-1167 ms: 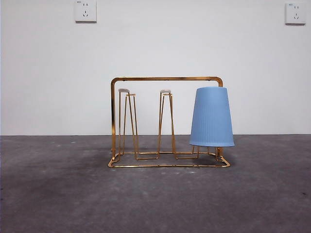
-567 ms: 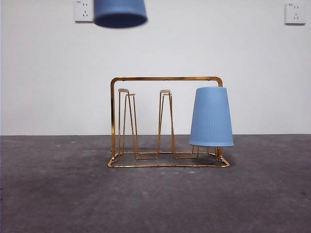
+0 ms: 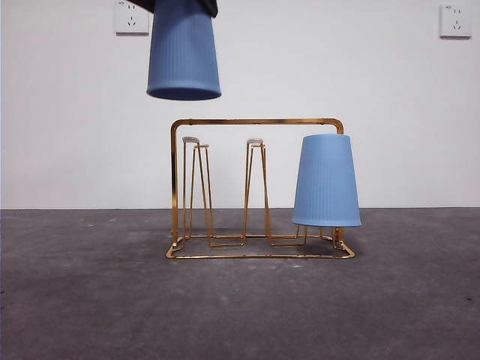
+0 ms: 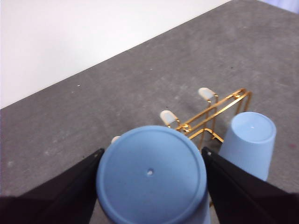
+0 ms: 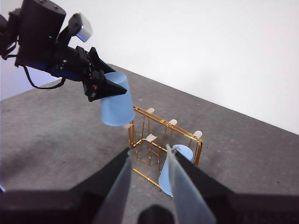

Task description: Pick up cup 1,put cup 1 in the cup rack,pick up cup 2,put cup 2 in the cup rack

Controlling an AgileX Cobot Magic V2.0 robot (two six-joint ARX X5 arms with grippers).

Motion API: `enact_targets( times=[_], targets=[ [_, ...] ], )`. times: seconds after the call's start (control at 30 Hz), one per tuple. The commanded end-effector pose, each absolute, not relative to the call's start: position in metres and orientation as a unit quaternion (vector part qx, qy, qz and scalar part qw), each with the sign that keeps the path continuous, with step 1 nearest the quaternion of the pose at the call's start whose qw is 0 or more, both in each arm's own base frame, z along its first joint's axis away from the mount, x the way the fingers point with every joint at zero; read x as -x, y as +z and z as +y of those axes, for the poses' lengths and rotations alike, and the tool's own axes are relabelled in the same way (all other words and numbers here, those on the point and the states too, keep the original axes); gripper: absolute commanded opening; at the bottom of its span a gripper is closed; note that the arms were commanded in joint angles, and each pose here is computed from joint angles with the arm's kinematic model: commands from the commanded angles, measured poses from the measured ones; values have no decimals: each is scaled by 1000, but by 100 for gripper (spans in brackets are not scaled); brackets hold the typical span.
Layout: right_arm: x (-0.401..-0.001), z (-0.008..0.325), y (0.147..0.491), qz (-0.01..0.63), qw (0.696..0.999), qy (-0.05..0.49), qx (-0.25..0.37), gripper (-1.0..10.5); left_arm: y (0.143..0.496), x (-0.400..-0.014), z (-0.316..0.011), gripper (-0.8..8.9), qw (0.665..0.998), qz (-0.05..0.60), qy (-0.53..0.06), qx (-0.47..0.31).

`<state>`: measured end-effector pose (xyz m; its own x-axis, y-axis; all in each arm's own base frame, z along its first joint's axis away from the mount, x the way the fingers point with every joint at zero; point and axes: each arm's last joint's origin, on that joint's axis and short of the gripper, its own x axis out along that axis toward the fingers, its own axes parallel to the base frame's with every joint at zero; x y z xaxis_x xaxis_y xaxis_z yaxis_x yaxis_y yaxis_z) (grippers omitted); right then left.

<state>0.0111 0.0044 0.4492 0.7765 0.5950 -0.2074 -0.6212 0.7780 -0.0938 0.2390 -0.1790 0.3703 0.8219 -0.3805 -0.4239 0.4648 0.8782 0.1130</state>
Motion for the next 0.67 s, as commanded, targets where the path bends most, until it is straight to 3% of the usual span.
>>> enact_targets(
  times=[0.03,0.33,0.67],
  targets=[
    [-12,5,449,83,941,321,73,135,360,-245,-180,-6,950,198,-220,-104],
    [-12,5,450,81,943,314,72,133,312,-252,-176,-6,951,205,-217,-83],
    [-12,4,449,85,944,310,68,131,299,-260,-181,-6,956,188,-215,-66]
  ],
)
